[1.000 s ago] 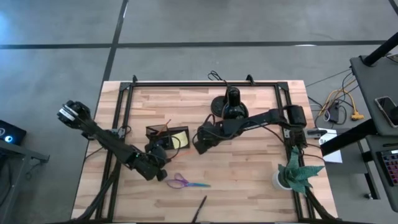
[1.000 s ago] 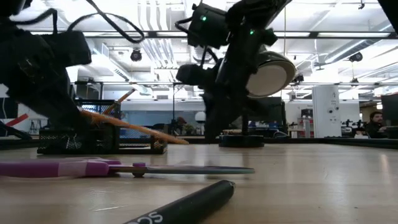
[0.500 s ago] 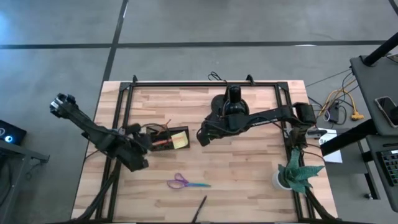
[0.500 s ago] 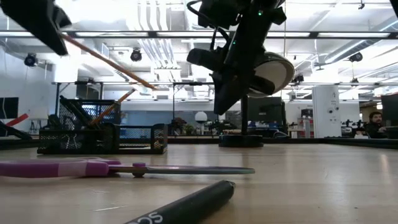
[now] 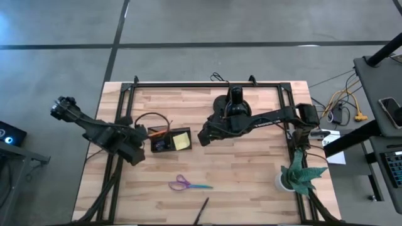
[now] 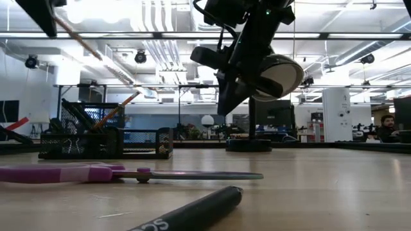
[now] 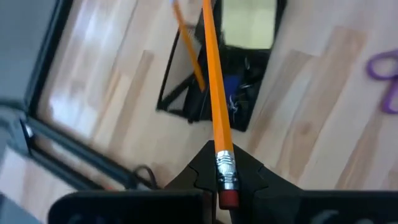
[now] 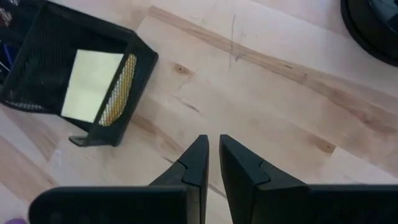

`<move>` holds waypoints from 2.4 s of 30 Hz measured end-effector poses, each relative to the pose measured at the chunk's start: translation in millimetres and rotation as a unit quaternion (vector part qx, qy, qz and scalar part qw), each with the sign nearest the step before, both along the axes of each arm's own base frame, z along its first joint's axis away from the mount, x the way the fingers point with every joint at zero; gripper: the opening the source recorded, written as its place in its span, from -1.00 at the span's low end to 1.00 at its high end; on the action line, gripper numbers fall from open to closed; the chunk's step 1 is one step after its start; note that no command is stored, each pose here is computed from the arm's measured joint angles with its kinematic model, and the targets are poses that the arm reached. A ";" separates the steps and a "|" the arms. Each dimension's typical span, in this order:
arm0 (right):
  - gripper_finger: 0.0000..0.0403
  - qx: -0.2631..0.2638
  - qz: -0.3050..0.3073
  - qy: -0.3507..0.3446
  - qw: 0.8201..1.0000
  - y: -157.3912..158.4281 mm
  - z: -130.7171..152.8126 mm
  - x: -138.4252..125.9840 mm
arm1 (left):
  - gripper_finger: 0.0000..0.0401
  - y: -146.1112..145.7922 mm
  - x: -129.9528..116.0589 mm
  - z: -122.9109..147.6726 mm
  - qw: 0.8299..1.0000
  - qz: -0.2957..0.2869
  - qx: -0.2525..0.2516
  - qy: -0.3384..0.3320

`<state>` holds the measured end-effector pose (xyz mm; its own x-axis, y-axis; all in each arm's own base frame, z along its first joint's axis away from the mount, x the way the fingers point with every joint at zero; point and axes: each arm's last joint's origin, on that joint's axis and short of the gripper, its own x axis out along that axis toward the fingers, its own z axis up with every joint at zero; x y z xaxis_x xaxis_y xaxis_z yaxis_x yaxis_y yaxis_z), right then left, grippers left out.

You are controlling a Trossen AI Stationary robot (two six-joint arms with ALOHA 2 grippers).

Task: Pick and place office supplies into organizer
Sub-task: Put the yellow pencil into the black desk organizer, then put the purple scissors into the black desk organizer

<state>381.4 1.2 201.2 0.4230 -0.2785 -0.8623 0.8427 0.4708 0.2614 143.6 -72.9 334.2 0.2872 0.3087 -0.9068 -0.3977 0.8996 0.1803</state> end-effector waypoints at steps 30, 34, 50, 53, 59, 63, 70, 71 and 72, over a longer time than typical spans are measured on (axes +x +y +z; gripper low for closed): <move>-0.83 -0.021 -0.004 0.002 1.000 1.5 -4.7 -1.9 | -1.00 3.9 6.6 -27.6 0.981 0.168 -0.082 0.060; -0.83 -0.021 -0.003 0.003 1.000 1.5 -5.3 -2.2 | -1.00 3.2 9.3 -30.8 0.980 0.170 -0.076 0.067; -0.83 -0.022 0.006 0.006 1.000 6.2 -6.7 -3.1 | -0.94 2.8 18.8 -34.1 0.984 0.166 -0.028 0.055; -0.83 -0.022 0.011 0.006 1.000 9.9 -6.7 -3.2 | -0.80 2.9 18.9 -34.0 0.984 0.167 -0.029 0.055; -0.83 -0.022 0.014 0.008 1.000 12.5 -7.9 -4.0 | -0.49 2.8 18.8 -33.5 0.982 0.178 -0.033 0.051; -0.83 -0.019 0.019 0.012 1.000 14.5 -9.7 -5.1 | -0.33 2.2 19.9 -26.9 0.982 0.180 -0.042 0.040; -0.83 0.006 0.247 0.056 0.967 52.9 -17.1 -12.0 | -0.26 -17.9 29.6 -16.0 0.992 0.080 -0.099 -0.017; -0.83 -0.010 0.290 0.061 0.955 64.0 -17.6 -13.6 | -0.26 -24.1 32.2 -15.3 0.993 0.041 -0.107 -0.031; -0.83 -0.031 0.335 0.061 0.940 76.1 -18.2 -14.3 | -0.26 -30.9 34.1 -14.9 0.993 0.003 -0.113 -0.045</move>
<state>367.1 77.3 183.0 0.4203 -0.0360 -0.9067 0.3733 0.9176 0.1366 177.7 -103.8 319.3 0.3696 0.1020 -0.9236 -0.4080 0.9108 -0.0626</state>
